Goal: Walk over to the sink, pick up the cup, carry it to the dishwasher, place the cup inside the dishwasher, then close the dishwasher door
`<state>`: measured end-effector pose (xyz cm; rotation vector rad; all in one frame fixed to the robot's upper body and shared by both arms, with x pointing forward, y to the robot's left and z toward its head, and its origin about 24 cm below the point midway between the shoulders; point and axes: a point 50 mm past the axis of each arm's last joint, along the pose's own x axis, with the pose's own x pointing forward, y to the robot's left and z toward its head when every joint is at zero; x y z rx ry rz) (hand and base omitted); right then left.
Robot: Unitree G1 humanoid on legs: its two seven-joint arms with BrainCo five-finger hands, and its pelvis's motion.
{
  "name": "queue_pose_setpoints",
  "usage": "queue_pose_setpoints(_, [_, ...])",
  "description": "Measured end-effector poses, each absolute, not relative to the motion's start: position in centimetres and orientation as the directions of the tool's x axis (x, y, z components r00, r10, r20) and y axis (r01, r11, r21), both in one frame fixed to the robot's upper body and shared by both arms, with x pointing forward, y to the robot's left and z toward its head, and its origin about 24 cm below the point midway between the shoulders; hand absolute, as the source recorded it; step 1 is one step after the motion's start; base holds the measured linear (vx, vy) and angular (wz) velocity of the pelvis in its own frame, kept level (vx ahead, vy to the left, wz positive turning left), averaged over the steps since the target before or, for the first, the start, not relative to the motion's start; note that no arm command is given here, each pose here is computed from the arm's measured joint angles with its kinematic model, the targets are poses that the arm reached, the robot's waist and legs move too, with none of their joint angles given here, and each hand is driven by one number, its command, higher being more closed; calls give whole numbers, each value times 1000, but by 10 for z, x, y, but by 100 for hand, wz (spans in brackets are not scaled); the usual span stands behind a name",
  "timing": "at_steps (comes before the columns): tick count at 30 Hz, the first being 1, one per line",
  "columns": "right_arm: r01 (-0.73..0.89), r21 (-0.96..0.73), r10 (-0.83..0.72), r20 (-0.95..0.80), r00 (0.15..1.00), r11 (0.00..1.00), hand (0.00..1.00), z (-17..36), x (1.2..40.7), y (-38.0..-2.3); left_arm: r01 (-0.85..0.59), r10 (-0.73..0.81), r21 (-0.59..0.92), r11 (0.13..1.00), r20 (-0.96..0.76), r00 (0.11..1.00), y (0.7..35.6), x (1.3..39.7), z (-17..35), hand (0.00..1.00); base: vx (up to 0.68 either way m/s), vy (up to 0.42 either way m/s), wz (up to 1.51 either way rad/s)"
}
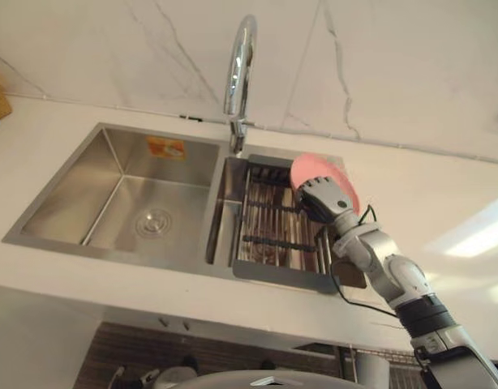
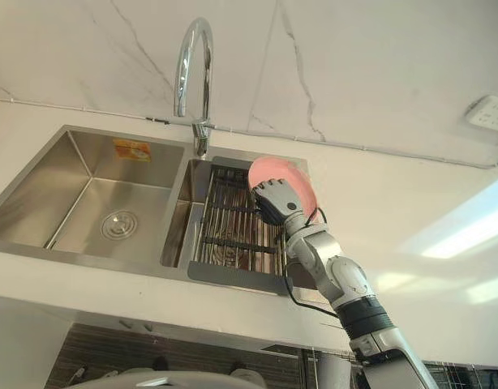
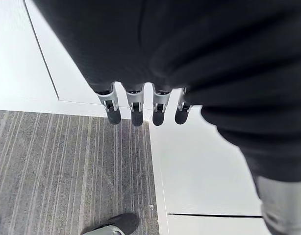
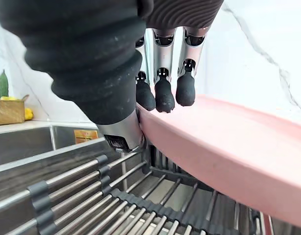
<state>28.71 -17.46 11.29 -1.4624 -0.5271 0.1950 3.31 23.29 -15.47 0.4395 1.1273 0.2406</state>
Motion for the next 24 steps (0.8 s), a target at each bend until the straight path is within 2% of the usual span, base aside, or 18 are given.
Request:
queue_pose_setpoints(8, [160, -970, 502, 233, 833, 184, 100, 123, 279, -164, 37, 399, 454, 890, -817, 415, 232, 32, -155, 0, -16, -3, -2])
queue_pose_setpoints(13, [144, -972, 513, 221, 829, 186, 100, 122, 279, -163, 37, 400, 454, 890, -818, 414, 232, 32, -155, 0, 0, 0, 0])
queue_pose_setpoints(19, [166, -951, 541, 288, 790, 262, 100, 137, 273, -154, 36, 401, 455, 890, -818, 413, 232, 32, -155, 0, 0, 0, 0])
queue_pose_setpoints(24, [188, -942, 556, 317, 768, 278, 100, 144, 269, -150, 38, 401, 454, 890, -820, 408, 232, 31, -155, 0, 0, 0, 0])
